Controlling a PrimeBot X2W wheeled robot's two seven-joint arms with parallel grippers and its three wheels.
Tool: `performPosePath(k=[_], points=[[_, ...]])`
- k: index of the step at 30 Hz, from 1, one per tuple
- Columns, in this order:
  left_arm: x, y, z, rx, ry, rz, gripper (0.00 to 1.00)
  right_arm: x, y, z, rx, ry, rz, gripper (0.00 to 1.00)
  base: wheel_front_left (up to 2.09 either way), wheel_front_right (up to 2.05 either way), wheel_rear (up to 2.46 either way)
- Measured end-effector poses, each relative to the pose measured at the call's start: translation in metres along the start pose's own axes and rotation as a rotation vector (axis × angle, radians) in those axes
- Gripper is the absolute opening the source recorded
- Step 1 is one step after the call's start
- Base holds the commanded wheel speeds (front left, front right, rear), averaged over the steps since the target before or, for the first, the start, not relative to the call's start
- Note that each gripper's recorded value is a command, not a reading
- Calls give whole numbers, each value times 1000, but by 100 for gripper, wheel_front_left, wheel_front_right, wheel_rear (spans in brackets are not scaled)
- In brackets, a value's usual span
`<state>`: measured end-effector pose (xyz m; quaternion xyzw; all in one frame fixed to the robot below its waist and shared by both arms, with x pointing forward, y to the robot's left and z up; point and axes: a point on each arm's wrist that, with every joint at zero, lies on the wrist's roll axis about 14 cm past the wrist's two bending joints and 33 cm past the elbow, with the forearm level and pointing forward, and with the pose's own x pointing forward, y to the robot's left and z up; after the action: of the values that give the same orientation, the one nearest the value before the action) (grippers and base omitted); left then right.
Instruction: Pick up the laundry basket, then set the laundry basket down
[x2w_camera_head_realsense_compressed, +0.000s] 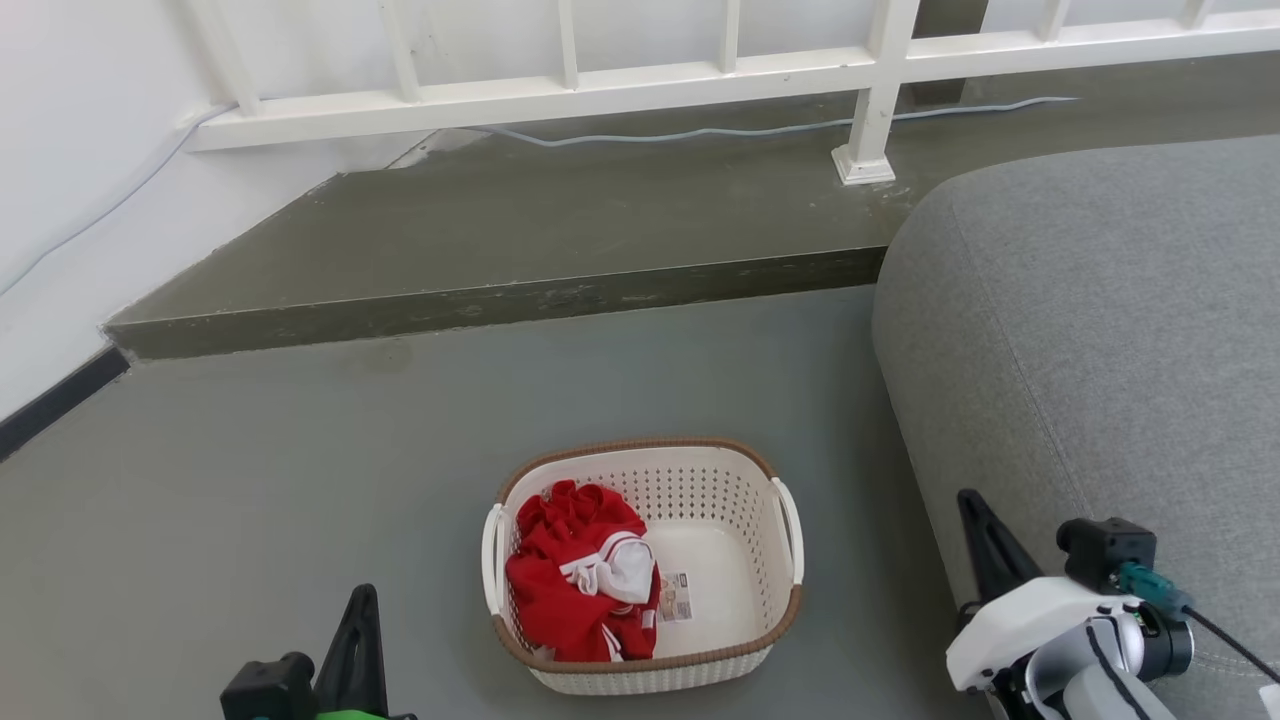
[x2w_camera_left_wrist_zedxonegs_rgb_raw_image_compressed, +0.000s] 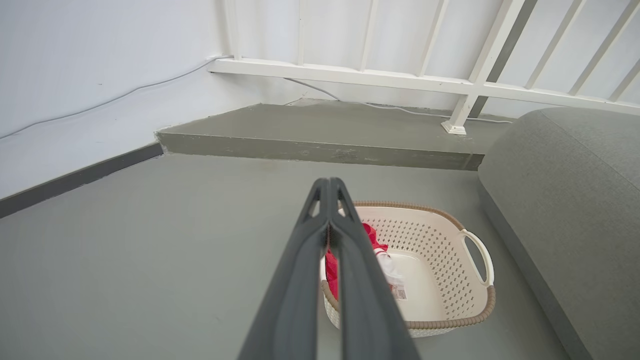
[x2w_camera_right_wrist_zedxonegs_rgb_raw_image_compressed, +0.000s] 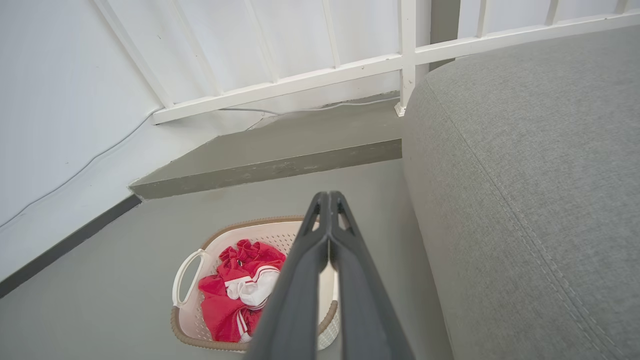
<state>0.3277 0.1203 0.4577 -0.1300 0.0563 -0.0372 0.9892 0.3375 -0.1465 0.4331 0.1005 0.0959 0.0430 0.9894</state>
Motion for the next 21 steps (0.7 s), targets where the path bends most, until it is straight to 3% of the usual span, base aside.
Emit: performPosePath(k=[21], points=[[0, 19, -6, -328, 60, 79, 0, 5, -19, 2, 339, 31, -86, 0, 0, 0, 0]])
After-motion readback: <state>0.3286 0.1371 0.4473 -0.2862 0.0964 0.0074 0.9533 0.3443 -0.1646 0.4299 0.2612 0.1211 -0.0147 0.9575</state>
